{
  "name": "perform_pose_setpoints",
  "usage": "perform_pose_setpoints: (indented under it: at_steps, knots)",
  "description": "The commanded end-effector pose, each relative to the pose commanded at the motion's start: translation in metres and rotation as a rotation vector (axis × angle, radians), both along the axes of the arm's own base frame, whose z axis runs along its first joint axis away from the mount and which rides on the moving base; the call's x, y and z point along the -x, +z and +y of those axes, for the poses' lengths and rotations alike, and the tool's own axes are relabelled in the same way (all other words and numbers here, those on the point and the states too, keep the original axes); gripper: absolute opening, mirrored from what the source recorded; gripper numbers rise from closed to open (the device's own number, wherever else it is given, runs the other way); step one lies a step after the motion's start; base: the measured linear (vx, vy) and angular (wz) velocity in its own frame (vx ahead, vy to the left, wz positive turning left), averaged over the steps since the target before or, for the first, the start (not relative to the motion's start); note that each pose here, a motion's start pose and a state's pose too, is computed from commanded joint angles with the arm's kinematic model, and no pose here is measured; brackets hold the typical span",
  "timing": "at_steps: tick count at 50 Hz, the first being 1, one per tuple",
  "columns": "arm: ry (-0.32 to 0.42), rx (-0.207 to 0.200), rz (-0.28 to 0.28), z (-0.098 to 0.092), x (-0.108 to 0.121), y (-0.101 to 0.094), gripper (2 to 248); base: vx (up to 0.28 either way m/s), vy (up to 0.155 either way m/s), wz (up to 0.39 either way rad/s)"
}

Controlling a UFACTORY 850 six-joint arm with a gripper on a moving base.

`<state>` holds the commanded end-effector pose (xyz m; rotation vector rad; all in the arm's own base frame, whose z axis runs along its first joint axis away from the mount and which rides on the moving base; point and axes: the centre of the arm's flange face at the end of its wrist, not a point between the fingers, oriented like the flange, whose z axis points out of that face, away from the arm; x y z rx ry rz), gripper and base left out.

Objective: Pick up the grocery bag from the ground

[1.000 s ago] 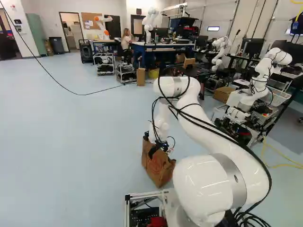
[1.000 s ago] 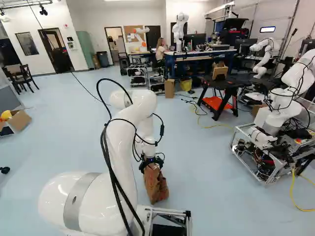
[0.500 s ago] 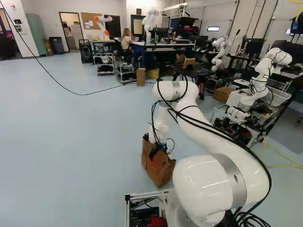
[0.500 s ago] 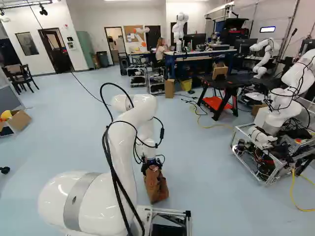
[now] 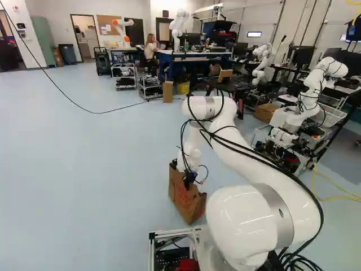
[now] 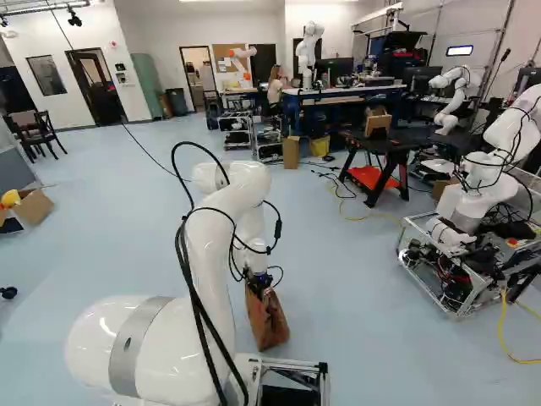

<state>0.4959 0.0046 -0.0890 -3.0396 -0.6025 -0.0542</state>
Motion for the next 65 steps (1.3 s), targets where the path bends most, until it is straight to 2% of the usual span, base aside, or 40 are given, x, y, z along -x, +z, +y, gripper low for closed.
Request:
perform_pose_setpoints:
  at_steps: [1, 20, 65]
  knots:
    - [0.0, 0.0, 0.0, 0.0, 0.0, 0.001, 19, 0.0, 0.0, 0.0]
    - [-0.013, 0.001, -0.009, 0.0, 0.002, 0.03, 19, 0.0, 0.0, 0.0]
    - [-0.151, 0.001, -0.043, -0.001, 0.025, 0.098, 19, 0.0, 0.0, 0.0]
